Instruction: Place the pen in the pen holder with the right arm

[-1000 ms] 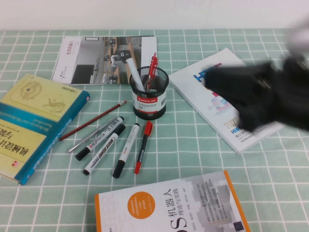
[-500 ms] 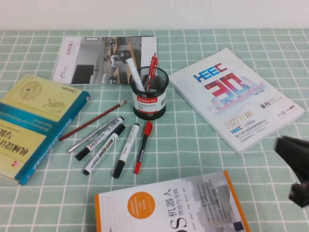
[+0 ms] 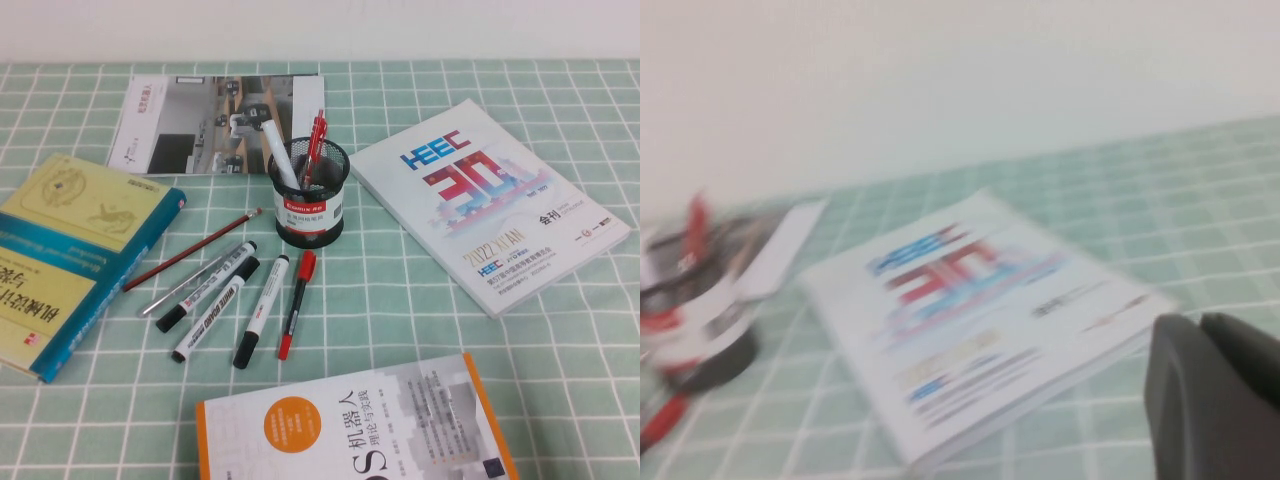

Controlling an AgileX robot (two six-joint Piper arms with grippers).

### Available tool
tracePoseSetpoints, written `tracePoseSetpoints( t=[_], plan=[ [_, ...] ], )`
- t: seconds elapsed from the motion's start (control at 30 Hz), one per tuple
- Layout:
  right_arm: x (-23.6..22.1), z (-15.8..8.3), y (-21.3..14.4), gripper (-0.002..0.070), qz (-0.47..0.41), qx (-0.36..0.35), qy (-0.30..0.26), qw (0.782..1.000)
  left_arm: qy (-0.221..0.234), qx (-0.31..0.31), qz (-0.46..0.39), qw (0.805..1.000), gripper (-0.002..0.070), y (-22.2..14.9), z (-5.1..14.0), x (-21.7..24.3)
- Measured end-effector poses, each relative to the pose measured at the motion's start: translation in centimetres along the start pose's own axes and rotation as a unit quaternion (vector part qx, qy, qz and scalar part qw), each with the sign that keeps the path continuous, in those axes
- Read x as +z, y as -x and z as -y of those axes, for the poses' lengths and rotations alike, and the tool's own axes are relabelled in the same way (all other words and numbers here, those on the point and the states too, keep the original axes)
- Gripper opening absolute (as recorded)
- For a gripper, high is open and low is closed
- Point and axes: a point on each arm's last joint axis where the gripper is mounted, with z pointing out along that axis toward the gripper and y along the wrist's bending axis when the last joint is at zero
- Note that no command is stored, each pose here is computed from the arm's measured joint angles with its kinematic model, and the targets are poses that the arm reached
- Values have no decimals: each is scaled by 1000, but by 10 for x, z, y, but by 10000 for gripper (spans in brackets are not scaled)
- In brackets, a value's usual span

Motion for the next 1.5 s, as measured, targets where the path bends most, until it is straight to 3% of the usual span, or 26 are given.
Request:
tracePoseSetpoints(
  t=[0.3, 0.8, 1.07, 1.5],
  plan=[
    [-19, 13, -16, -19, 80, 8, -38, 996, 0, 0, 0, 1000, -6, 0, 0, 0],
    [-19, 16, -16, -19, 84, 7, -53, 995, 0, 0, 0, 1000, -6, 0, 0, 0],
    [-19, 21, -30, -19, 8, 16, -81, 997, 0, 0, 0, 1000, -6, 0, 0, 0],
    [-18, 9, -43, -19, -62, -59, -15, 996, 0, 0, 0, 1000, -6, 0, 0, 0]
  ],
)
